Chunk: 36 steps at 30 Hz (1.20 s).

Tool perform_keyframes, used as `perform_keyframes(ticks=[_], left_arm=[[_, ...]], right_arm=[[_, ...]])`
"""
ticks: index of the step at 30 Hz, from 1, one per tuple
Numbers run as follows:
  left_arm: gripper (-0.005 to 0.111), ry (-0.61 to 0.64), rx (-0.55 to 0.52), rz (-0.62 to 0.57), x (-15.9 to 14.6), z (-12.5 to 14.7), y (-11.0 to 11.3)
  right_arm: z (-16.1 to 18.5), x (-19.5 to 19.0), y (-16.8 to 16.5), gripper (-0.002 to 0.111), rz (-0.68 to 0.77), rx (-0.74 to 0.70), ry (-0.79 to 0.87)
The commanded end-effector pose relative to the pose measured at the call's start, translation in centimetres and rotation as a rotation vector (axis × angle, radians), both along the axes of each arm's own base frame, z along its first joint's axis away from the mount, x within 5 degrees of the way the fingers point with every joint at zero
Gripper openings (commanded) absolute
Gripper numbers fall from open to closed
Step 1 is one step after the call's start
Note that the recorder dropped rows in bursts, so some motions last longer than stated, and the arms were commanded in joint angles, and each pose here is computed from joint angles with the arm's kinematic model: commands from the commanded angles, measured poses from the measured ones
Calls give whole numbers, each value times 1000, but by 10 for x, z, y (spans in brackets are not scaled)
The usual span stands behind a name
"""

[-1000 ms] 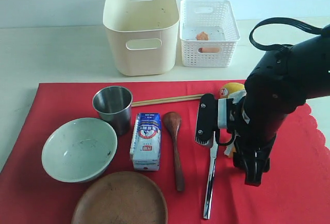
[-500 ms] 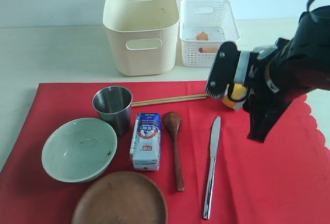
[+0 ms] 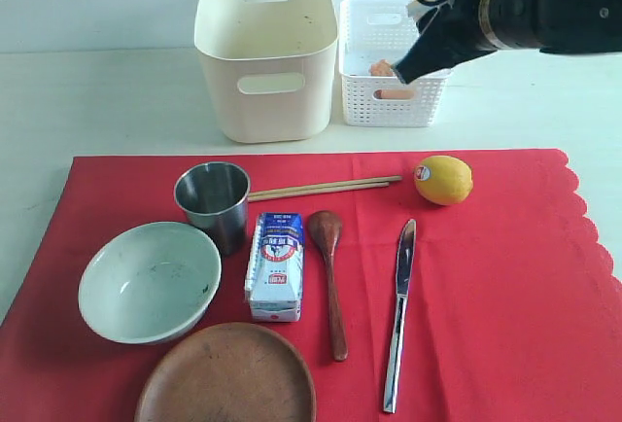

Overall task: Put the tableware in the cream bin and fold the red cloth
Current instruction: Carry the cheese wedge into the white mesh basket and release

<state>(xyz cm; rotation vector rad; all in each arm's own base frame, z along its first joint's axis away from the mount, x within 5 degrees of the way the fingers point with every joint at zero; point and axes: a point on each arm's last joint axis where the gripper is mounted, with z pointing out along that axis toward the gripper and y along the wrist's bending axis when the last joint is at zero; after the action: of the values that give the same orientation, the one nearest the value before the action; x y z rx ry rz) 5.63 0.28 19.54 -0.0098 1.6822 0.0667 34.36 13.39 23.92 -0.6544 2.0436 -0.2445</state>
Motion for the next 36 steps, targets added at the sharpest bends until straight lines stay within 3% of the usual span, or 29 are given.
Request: perform_keyframes(ticks=[1, 9, 16, 18, 24, 33, 36], left_arm=[[3, -5, -10, -8, 0, 0, -1], [3, -5, -6, -8, 0, 0, -1], [3, -5, -7, -8, 0, 0, -1], [3, -5, -7, -8, 0, 0, -1], [3, -5, -9, -8, 0, 0, -1], [3, -5, -9, -8, 0, 0, -1], [3, -5, -9, -8, 0, 0, -1]], right_arm=[[-7, 37, 1, 0, -56, 135, 19], [-47, 93, 14, 0, -139, 233, 73], [-78, 109, 19, 0, -162, 232, 113], [-79, 109, 18, 7, -178, 233, 115], [-78, 109, 19, 43, -222, 307, 120], [-68, 108, 16, 74, -239, 304, 98], [-49, 106, 14, 75, -248, 309, 62]])
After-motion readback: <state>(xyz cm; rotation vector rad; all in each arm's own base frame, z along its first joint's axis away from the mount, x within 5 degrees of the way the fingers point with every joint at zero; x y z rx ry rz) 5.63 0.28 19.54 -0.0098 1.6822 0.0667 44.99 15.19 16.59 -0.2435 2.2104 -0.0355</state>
